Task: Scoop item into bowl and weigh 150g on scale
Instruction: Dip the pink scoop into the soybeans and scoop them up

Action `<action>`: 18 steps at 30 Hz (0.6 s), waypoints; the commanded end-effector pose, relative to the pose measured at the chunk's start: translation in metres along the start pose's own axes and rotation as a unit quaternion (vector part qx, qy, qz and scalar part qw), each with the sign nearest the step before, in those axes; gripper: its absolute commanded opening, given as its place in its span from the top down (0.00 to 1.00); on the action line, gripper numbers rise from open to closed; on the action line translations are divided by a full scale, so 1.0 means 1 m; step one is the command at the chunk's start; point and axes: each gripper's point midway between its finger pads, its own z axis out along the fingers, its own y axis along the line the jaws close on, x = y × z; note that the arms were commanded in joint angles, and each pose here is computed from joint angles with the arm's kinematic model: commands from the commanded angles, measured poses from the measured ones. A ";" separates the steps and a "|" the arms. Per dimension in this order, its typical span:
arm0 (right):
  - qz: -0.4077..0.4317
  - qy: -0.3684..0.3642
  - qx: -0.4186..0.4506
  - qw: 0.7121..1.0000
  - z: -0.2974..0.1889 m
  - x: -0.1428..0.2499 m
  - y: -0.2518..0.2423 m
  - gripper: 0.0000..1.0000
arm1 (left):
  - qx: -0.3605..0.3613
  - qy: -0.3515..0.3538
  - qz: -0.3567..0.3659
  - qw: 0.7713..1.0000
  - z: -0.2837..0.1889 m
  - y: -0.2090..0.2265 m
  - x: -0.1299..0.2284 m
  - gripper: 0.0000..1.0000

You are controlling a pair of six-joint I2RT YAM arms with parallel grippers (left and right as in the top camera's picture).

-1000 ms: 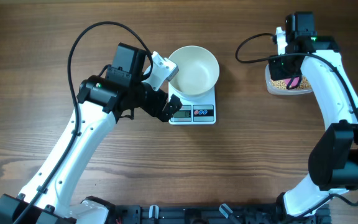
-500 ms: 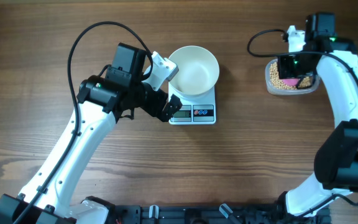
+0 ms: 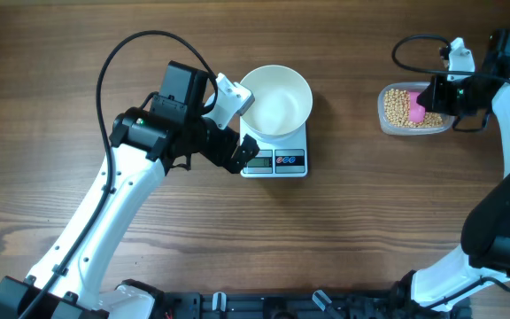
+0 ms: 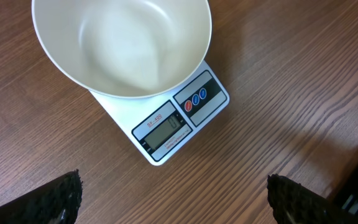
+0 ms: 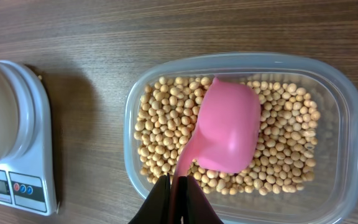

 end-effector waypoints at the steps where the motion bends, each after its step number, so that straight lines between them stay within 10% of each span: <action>1: -0.017 0.004 -0.077 0.997 0.009 0.002 0.026 0.96 | 0.006 -0.009 0.011 1.000 -0.003 -0.003 -0.005 0.00; 18: 0.017 -0.011 -0.091 0.996 -0.002 0.002 0.009 0.96 | 0.006 -0.009 0.011 1.000 -0.003 -0.003 -0.005 0.00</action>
